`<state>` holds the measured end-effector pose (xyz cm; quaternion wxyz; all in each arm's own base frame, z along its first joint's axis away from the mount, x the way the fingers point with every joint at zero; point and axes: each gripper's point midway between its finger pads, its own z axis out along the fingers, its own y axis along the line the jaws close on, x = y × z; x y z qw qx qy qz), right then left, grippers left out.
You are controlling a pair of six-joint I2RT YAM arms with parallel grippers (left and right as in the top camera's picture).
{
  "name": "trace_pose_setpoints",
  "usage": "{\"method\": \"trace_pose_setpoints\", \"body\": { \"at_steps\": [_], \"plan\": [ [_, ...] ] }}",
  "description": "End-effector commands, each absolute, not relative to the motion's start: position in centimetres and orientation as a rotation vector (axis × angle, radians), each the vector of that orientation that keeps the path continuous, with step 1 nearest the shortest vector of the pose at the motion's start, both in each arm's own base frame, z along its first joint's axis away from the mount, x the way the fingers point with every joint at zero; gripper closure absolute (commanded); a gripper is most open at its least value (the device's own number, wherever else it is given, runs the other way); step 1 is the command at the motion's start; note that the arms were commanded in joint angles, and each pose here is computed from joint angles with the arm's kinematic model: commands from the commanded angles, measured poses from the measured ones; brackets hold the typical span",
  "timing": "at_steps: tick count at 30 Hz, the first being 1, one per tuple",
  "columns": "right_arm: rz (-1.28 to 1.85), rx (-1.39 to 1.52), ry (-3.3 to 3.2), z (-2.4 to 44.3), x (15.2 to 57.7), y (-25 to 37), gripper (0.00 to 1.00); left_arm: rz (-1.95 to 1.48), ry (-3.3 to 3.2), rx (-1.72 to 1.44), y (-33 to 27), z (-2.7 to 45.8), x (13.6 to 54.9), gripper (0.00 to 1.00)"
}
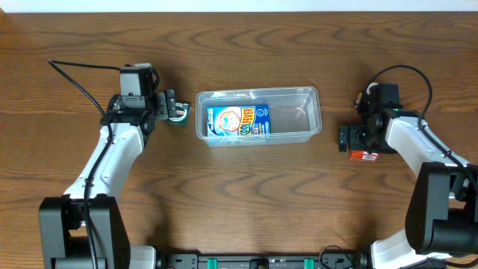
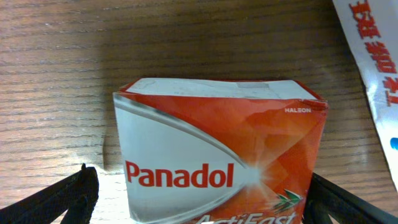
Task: Pack container
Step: 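Grasp the red Panadol box with right gripper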
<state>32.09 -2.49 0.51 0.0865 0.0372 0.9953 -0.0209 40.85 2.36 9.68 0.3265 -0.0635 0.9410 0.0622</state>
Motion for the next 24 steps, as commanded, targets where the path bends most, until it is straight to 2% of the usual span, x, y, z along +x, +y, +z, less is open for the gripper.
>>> {"method": "trace_pose_setpoints", "body": {
  "at_steps": [1, 24],
  "plan": [
    [-0.035, 0.112, 2.979, 0.02, 31.83, -2.56, 0.01, 0.167, 2.454, -0.174, 2.56, 10.13, 41.27, 0.02],
    [-0.035, 0.112, 2.993, -0.03, 31.48, -2.54, 0.01, 0.167, 2.454, -0.174, 2.56, 10.13, 41.27, 0.02]
  ]
}}
